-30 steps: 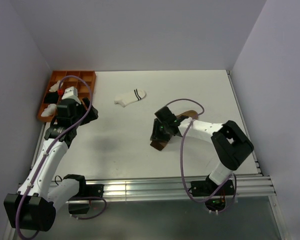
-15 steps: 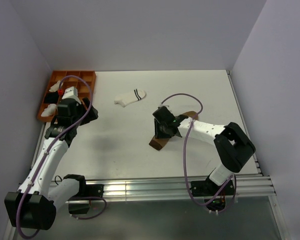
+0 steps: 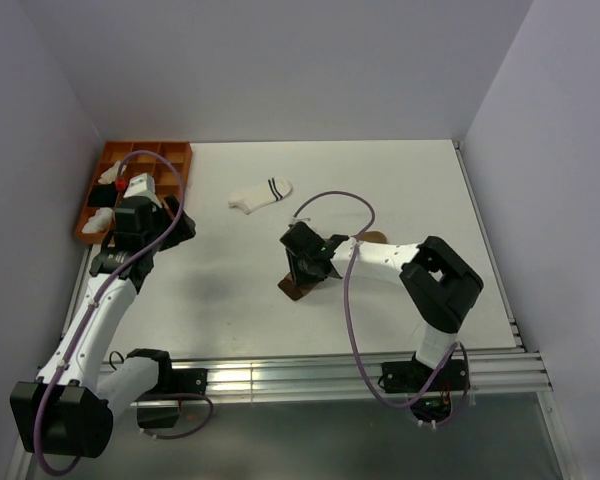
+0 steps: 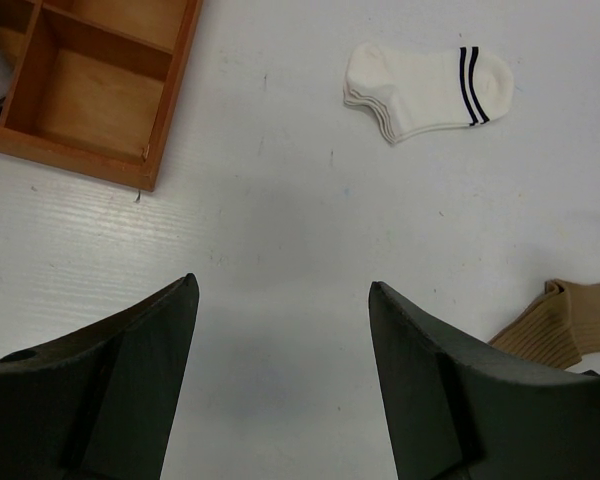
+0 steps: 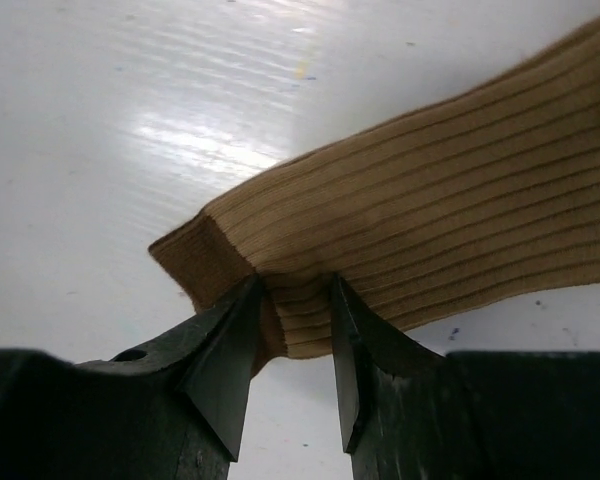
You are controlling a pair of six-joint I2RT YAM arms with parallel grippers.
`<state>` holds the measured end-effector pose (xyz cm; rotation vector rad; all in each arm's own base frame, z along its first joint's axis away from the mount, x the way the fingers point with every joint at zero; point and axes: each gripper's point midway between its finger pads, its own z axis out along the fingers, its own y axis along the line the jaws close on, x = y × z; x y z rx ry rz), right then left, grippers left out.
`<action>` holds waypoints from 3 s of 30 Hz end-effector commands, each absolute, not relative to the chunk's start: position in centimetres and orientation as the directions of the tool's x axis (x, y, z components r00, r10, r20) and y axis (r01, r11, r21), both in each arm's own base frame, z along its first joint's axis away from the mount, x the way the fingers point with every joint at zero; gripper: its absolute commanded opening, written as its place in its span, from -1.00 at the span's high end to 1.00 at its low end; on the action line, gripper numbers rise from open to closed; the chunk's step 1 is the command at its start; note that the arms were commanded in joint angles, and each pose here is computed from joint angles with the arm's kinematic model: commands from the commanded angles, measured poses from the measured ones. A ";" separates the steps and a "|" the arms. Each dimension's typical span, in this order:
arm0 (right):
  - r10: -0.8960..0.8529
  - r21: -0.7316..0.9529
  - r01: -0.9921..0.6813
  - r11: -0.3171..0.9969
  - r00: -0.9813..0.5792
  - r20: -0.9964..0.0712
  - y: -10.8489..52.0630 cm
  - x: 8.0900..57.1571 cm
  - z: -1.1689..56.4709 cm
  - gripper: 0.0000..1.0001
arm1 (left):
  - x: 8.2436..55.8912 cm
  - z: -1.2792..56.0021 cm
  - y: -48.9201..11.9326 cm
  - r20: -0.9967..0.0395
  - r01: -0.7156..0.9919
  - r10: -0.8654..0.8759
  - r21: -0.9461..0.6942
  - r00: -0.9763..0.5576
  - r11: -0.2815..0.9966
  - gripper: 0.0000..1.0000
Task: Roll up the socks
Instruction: Adjust the sock at the center of the board, then roll the sock at the center of the board.
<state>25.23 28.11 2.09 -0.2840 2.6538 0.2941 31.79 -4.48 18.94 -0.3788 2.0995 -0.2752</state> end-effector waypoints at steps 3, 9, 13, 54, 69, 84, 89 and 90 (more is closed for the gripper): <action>-0.230 0.086 -0.333 0.939 -0.793 -0.564 29.9 26.2 5.2 0.10 | 32.2 20.0 -4.6 -0.789 -0.143 -0.384 -0.361 -0.479 0.921 -0.48; -0.329 0.042 -0.463 0.885 -0.686 -0.649 30.3 25.0 7.1 -0.11 | 32.3 19.8 -4.4 -0.781 -0.149 -0.397 -0.373 -0.482 0.916 -0.49; -0.429 -0.033 -0.553 0.832 -0.605 -0.671 31.6 23.7 7.3 -0.19 | 32.4 19.5 -4.5 -0.770 -0.145 -0.404 -0.385 -0.494 0.911 -0.49; -0.667 -0.364 -0.564 0.741 -0.555 -0.497 29.6 21.0 -0.2 0.94 | 32.6 18.9 -4.5 -0.745 -0.154 -0.435 -0.418 -0.506 0.895 -0.49; -0.368 0.201 -0.608 0.768 -0.676 -0.639 32.8 21.4 4.3 1.00 | 29.8 16.8 -11.6 -0.563 -0.142 -0.549 -0.607 -0.617 0.782 -0.46; -0.041 0.754 -0.398 0.522 -0.895 -0.444 32.6 22.3 5.9 1.00 | 27.7 10.9 -20.3 -0.426 -0.147 -0.499 -0.632 -0.755 0.761 -0.40; 0.025 0.821 -0.267 0.505 -0.946 -0.323 31.7 22.7 4.3 1.00 | 27.1 9.5 -21.8 -0.398 -0.153 -0.482 -0.626 -0.781 0.765 -0.32; 0.041 0.833 -0.240 0.498 -0.953 -0.299 31.7 22.7 4.2 1.00 | 26.8 8.9 -22.1 -0.390 -0.155 -0.472 -0.619 -0.791 0.770 -0.30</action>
